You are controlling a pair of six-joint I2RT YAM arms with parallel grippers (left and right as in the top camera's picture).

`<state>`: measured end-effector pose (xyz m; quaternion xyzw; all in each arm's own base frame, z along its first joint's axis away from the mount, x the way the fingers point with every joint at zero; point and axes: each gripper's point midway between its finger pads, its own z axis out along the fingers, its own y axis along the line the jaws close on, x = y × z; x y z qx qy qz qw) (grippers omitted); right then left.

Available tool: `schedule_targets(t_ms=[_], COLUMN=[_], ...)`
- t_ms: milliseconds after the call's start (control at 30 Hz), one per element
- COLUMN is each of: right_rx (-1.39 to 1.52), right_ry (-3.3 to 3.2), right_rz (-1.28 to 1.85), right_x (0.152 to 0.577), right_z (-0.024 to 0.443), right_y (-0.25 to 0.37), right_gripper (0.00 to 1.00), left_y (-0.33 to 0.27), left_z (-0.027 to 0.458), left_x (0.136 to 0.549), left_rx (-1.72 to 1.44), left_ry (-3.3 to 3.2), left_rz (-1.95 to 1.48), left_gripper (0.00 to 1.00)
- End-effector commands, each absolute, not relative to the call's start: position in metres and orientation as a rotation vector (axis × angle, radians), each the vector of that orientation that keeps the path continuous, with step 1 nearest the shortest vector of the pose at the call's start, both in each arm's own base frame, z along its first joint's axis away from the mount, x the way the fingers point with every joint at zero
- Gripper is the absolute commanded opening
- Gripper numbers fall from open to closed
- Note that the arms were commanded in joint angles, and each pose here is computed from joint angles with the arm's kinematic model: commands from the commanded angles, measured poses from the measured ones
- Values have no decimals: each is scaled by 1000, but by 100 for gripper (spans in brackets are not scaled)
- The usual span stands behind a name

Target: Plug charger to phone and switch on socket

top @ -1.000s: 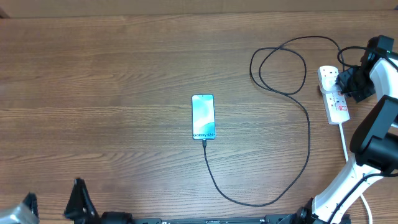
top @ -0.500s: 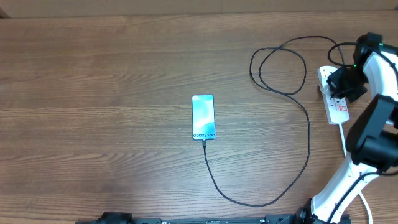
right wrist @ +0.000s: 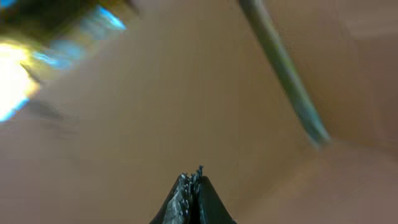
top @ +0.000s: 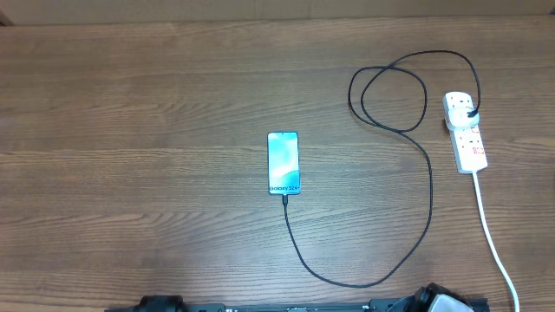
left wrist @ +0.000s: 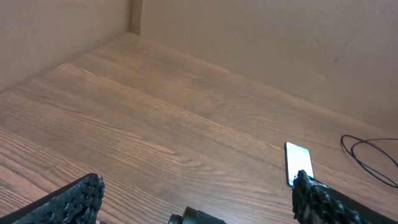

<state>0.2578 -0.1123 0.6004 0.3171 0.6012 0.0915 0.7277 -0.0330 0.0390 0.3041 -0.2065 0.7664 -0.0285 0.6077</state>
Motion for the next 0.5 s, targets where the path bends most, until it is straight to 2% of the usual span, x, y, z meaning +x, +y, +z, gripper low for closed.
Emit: schedule_targets(t_ms=[0, 100, 200, 367, 467], right_rx=[613, 551, 556, 537, 500], right_ry=[1267, 1245, 1255, 1257, 1275], right_rz=[220, 167, 169, 219, 268], right_x=[215, 166, 149, 148, 150], right_z=[621, 625, 618, 619, 618], right_y=[-82, -56, -47, -38, -30], right_gripper=[4, 4, 4, 4, 4], left_y=[41, 43, 39, 19, 15], left_z=[311, 331, 333, 321, 284], left_x=[-32, -2, 49, 146, 201], left_rx=[-588, -646, -624, -467, -437], left_ry=[1697, 1596, 1573, 1509, 1453], left_rz=[-147, -208, -233, -303, -328], left_gripper=[100, 100, 100, 100, 100])
